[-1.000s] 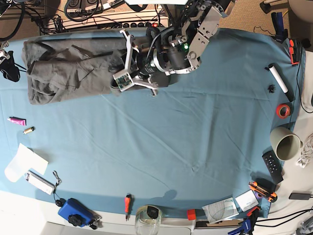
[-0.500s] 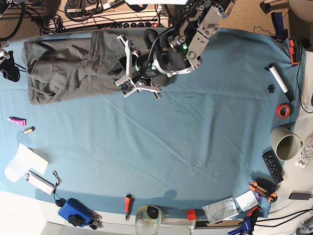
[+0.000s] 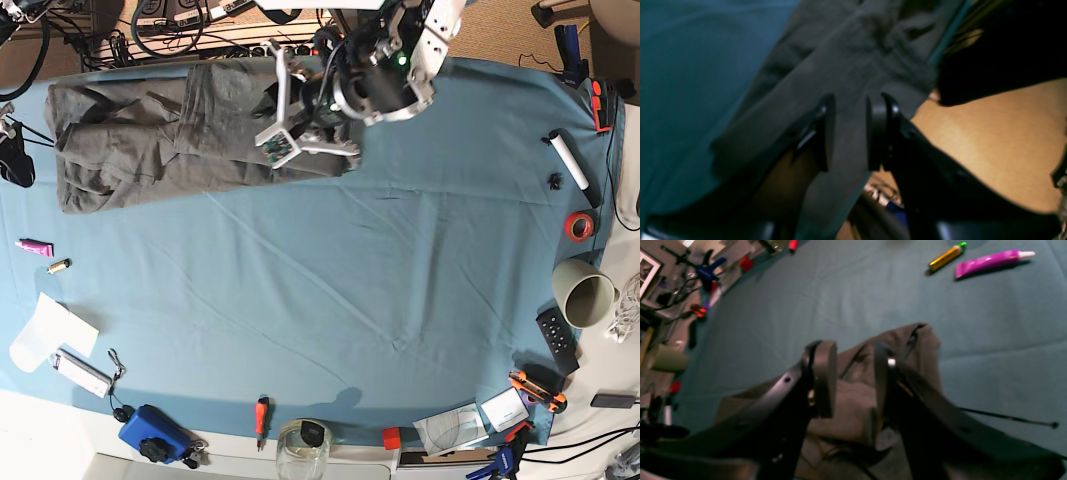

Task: Fold the T-shirt properly
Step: 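Hold the folded strip with the left gripper while the right gripper grasps its end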

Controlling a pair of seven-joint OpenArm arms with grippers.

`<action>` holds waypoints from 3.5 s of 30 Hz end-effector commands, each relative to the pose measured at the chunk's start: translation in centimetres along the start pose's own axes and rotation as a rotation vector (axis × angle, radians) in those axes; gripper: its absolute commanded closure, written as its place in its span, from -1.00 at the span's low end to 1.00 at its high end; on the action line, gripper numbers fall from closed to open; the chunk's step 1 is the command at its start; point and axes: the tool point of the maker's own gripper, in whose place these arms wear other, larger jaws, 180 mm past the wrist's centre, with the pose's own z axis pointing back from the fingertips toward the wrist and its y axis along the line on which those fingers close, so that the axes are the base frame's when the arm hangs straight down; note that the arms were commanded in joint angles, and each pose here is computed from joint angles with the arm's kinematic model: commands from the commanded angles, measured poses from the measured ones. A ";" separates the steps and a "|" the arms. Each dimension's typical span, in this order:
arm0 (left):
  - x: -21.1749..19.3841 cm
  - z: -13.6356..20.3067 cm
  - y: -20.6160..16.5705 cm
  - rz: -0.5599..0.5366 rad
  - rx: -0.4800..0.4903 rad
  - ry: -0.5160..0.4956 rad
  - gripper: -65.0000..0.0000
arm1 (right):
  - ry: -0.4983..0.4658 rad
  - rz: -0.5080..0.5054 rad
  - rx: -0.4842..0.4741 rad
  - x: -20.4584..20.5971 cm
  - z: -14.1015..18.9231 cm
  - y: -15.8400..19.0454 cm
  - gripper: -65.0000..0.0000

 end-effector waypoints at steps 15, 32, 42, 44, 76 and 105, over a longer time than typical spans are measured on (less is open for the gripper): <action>-1.4 1.1 3.4 0.075 0.128 0.007 0.63 | 0.241 0.106 -0.094 -3.3 -2.4 -1.1 0.39; -1.8 1.1 2.7 0.093 0.116 -0.007 0.63 | 0.253 0.108 -0.195 -1.9 -3.4 -3.9 0.10; -1.7 1.1 2.8 0.093 0.116 -0.008 0.63 | 0.384 -0.047 -0.164 -3.1 -4.8 -7.2 0.10; -1.7 1.1 2.8 0.093 0.116 -0.009 0.63 | 0.410 -0.077 -0.163 -3.6 -5.0 -7.7 0.10; -0.9 1.1 2.8 0.091 0.119 -0.055 0.63 | 0.272 -0.298 0.054 -2.0 -6.3 -5.8 0.10; -0.5 1.1 2.9 0.089 0.119 -0.075 0.63 | 0.441 -0.314 -0.019 -8.6 -6.6 -6.3 0.10</action>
